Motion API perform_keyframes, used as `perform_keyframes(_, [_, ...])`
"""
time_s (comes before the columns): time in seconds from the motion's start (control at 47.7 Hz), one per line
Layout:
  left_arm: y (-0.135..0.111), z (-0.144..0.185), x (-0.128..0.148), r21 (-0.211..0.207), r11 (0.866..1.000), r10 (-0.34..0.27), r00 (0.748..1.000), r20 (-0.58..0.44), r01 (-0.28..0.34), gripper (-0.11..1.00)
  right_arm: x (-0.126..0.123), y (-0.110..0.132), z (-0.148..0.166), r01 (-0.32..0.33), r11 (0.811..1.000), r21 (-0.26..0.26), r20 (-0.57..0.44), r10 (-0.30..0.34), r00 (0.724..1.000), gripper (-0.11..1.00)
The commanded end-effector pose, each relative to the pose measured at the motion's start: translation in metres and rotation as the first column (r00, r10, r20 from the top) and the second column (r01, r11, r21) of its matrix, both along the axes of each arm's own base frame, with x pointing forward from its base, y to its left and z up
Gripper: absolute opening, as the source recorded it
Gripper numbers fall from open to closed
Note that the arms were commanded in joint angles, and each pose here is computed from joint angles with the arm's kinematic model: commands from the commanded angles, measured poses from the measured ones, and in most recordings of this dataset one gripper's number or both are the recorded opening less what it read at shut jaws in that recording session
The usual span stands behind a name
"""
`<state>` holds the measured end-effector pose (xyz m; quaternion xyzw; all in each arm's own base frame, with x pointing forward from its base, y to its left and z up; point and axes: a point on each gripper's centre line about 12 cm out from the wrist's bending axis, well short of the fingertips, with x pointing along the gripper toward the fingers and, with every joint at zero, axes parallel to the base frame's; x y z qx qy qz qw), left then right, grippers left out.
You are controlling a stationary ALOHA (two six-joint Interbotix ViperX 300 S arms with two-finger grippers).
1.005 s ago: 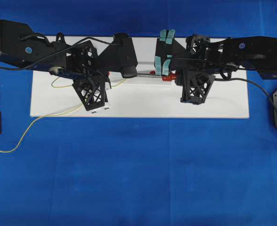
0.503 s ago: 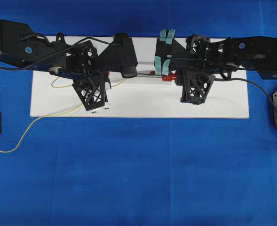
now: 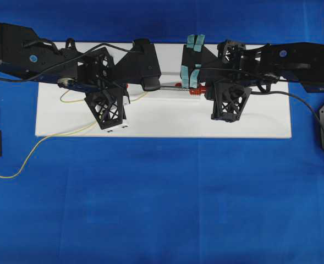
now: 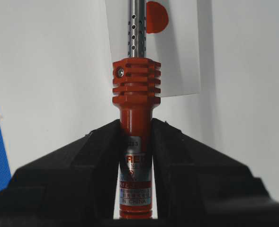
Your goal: Touch the tip of the soldering iron to the tip of the solder at the mark.
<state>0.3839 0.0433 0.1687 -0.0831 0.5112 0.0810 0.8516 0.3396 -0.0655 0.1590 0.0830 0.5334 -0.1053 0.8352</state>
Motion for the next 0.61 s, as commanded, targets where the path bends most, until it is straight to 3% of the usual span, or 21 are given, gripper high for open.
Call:
perform_keyframes(0.0, [0.0005, 0.0087, 0.0033, 0.004, 1.000, 0.001, 1.000, 0.027, -0.001, 0.02, 0.0063, -0.0014, 0.0114, -0.001, 1.000, -0.010, 0.037, 0.002, 0.999, 0.06])
perform_keyframes(0.587, [-0.0004, 0.0176, -0.0044, 0.002, 1.000, -0.001, 1.000, 0.004, 0.001, 0.02, 0.0066, -0.0009, 0.0118, -0.003, 1.000, -0.010, 0.037, 0.003, 0.999, 0.06])
